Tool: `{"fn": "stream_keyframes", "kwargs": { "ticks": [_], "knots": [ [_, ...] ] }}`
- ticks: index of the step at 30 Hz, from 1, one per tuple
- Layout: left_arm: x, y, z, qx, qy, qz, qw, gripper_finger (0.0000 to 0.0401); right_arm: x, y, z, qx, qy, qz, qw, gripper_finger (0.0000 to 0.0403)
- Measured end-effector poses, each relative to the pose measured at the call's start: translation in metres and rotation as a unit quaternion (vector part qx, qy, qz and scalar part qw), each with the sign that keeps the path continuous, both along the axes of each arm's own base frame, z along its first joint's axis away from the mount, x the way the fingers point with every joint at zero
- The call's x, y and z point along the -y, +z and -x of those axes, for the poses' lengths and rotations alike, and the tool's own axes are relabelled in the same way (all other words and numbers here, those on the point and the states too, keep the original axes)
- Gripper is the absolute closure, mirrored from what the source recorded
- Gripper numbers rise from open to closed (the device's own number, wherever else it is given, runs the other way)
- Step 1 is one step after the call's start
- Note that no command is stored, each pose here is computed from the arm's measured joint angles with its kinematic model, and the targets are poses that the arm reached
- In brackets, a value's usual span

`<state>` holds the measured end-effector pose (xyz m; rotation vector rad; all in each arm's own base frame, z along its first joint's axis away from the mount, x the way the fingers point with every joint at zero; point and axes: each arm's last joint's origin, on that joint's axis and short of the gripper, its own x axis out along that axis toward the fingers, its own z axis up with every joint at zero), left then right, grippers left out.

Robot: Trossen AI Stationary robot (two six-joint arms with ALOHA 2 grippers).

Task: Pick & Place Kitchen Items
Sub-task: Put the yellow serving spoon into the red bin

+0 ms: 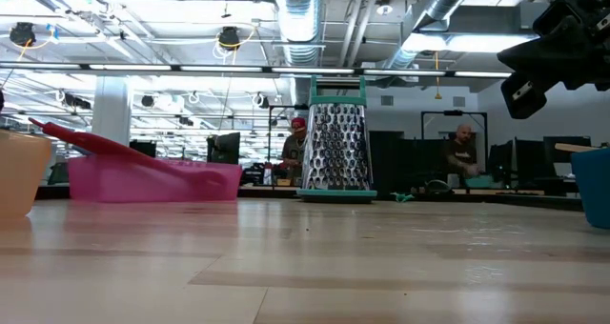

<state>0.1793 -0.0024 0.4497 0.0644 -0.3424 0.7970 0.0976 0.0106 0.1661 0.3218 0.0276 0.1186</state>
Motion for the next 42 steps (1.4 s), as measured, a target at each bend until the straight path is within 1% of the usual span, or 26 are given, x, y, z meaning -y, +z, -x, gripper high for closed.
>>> {"fn": "stream_keyframes", "kwargs": {
  "ticks": [2, 3, 5, 7, 9, 13, 16, 18, 20, 22, 23, 25, 27, 28, 32, 33, 34, 35, 38, 42],
  "knots": [
    [-0.002, -0.004, -0.007, -0.068, 0.045, -0.046, 0.996, 0.0389, 0.000, 0.000, 0.000, 0.000, 0.000, 0.000, 1.000, 0.0393],
    [-0.003, -0.006, -0.011, -0.102, 0.061, -0.073, 0.990, 0.0389, 0.000, 0.000, 0.000, 0.000, 0.000, 0.000, 1.000, 0.0393],
    [-0.005, -0.010, -0.019, -0.168, 0.088, -0.123, 0.974, 0.0389, 0.000, 0.000, 0.000, 0.000, 0.000, 0.000, 1.000, 0.0393],
    [-0.006, -0.014, -0.027, -0.228, 0.105, -0.176, 0.952, 0.0389, 0.000, 0.000, 0.000, 0.000, 0.000, 0.000, 1.000, 0.0393],
    [-0.007, -0.018, -0.034, -0.282, 0.119, -0.228, 0.924, 0.0389, 0.000, 0.000, 0.000, 0.000, 0.000, 0.000, 1.000, 0.0393],
    [-0.007, -0.023, -0.046, -0.355, 0.121, -0.338, 0.863, 0.0389, 0.000, 0.000, 0.000, 0.000, 0.000, 0.000, 1.000, 0.0393],
    [-0.007, -0.026, -0.053, -0.394, 0.122, -0.418, 0.810, 0.0389, 0.000, 0.000, 0.000, 0.000, 0.000, 0.000, 1.000, 0.0393],
    [-0.008, -0.027, -0.057, -0.414, 0.129, -0.469, 0.769, 0.0389, 0.000, 0.000, 0.000, 0.000, 0.000, 0.000, 1.000, 0.0393],
    [-0.008, -0.028, -0.059, -0.436, 0.141, -0.513, 0.726, 0.0389, 0.000, 0.000, 0.000, 0.000, 0.000, 0.000, 1.000, 0.0393],
    [-0.008, -0.027, -0.060, -0.446, 0.153, -0.545, 0.693, 0.0389, 0.000, 0.000, 0.000, 0.000, 0.000, 0.000, 1.000, 0.0393],
    [-0.007, -0.027, -0.061, -0.448, 0.155, -0.561, 0.678, 0.0389, 0.000, 0.000, 0.000, 0.000, 0.000, 0.000, 1.000, 0.0393],
    [-0.006, -0.026, -0.061, -0.439, 0.158, -0.594, 0.655, 0.0389, 0.000, 0.000, 0.000, 0.000, 0.000, 0.000, 1.000, 0.0393],
    [-0.004, -0.024, -0.061, -0.424, 0.161, -0.625, 0.635, 0.0389, 0.000, 0.000, 0.000, 0.000, 0.000, 0.000, 1.000, 0.0393],
    [-0.004, -0.023, -0.060, -0.416, 0.164, -0.637, 0.628, 0.0389, 0.000, 0.000, 0.000, 0.000, 0.000, 0.000, 1.000, 0.0393],
    [-0.001, -0.017, -0.058, -0.372, 0.175, -0.676, 0.612, 0.0389, 0.000, 0.000, 0.000, 0.000, 0.000, 0.000, 1.000, 0.0393],
    [0.000, -0.016, -0.058, -0.358, 0.173, -0.683, 0.612, 0.0389, 0.000, 0.000, 0.000, 0.000, 0.000, 0.000, 1.000, 0.0393],
    [0.001, -0.015, -0.058, -0.342, 0.169, -0.686, 0.619, 0.0389, 0.000, 0.000, 0.000, 0.000, 0.000, 0.000, 1.000, 0.0393],
    [0.002, -0.013, -0.057, -0.321, 0.163, -0.685, 0.633, 0.0389, 0.000, 0.000, 0.000, 0.000, 0.000, 0.000, 1.000, 0.0393],
    [0.003, -0.007, -0.053, -0.251, 0.138, -0.672, 0.683, 0.0389, 0.000, 0.000, 0.000, 0.000, 0.000, 0.000, 1.000, 0.0393],
    [0.007, 0.002, -0.046, -0.135, 0.077, -0.646, 0.747, 0.0389, 0.000, 0.000, 0.000, 0.000, 0.000, 0.000, 1.000, 0.0393]
  ]
}}
